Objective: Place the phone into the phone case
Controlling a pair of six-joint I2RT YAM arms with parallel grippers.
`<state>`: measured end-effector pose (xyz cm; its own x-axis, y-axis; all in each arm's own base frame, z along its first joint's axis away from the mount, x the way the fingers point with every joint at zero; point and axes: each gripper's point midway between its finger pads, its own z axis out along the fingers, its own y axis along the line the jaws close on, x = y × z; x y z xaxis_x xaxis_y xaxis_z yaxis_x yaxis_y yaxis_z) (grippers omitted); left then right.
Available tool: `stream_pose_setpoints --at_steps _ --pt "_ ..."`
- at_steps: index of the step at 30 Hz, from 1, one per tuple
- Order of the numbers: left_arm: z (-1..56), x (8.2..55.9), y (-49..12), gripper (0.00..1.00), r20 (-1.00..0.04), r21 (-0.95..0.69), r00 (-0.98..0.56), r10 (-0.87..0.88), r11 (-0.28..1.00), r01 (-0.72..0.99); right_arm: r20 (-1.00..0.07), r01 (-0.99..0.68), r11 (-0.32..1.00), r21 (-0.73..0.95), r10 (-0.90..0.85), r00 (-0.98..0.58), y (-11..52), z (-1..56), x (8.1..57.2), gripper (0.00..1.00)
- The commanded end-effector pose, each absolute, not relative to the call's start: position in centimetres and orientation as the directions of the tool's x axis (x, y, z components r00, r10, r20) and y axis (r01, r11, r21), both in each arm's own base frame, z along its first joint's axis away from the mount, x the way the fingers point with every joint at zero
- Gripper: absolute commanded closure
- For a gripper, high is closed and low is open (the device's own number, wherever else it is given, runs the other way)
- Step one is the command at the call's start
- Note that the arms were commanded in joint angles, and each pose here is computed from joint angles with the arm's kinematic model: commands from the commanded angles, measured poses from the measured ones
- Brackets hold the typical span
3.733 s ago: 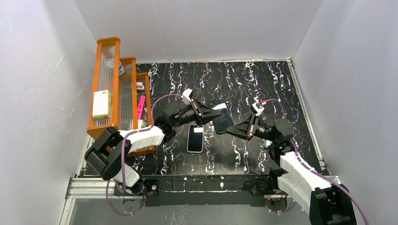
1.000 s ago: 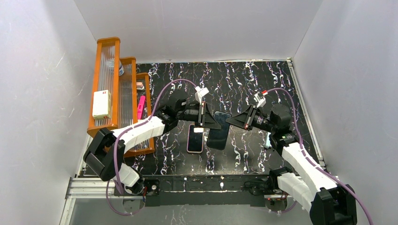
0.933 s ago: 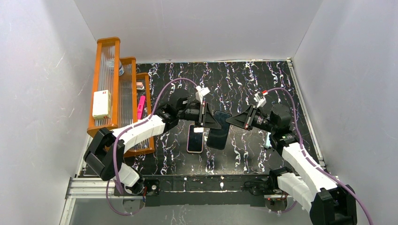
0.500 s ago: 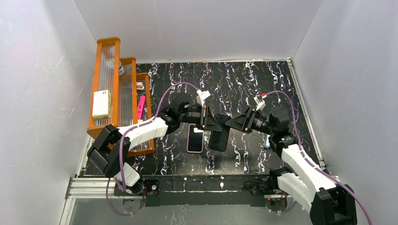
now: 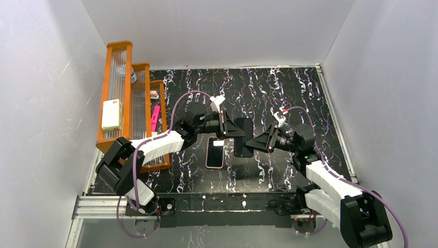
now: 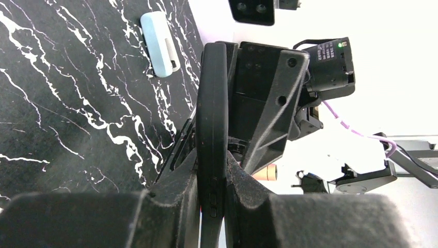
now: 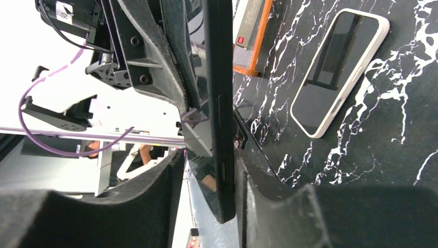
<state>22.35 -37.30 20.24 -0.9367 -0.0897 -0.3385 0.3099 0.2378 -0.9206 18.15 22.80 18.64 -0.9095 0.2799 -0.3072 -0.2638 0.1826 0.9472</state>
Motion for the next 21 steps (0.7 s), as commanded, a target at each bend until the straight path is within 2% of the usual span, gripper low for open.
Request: stream_pose_setpoints --at_steps 1,3,7,10,14,18,19,21 --pt "23.7 22.7 -37.6 1.0 -0.393 -0.915 -0.91 -0.131 0.155 0.373 -0.377 -0.356 0.125 0.926 0.273 -0.885 23.2 21.0 18.2 0.62" --pt "23.3 22.8 -37.5 0.91 -0.389 -0.916 -0.911 -0.135 0.165 0.367 -0.371 -0.349 0.126 0.929 0.283 -0.884 23.2 21.0 18.5 0.77" --pt "22.5 22.8 -37.2 0.58 -0.396 -0.909 -0.909 -0.133 0.197 0.367 -0.345 -0.322 0.124 0.938 0.298 -0.89 23.3 20.9 19.0 0.99" --pt "21.8 23.0 -36.5 0.47 -0.427 -0.886 -0.896 -0.124 0.256 0.387 -0.336 -0.314 0.122 0.942 0.312 -0.889 23.3 21.0 19.3 0.99" --pt "20.2 23.7 -35.0 0.44 -0.484 -0.814 -0.87 -0.097 0.416 0.406 -0.323 -0.291 0.14 0.946 0.356 -0.877 23.1 20.9 20.1 0.99" --pt "19.0 23.5 -33.9 0.49 -0.497 -0.775 -0.865 -0.071 0.485 0.406 -0.308 -0.268 0.156 0.951 0.368 -0.877 23.1 20.6 20.8 0.99" --pt "18.6 23.4 -33.7 0.53 -0.491 -0.771 -0.868 -0.067 0.497 0.398 -0.301 -0.259 0.16 0.953 0.37 -0.879 23.1 20.5 20.9 0.99" --pt "17.6 23.4 -33.2 0.68 -0.49 -0.751 -0.87 -0.054 0.533 0.39 -0.284 -0.236 0.171 0.957 0.374 -0.883 23.2 19.9 21.3 0.99"
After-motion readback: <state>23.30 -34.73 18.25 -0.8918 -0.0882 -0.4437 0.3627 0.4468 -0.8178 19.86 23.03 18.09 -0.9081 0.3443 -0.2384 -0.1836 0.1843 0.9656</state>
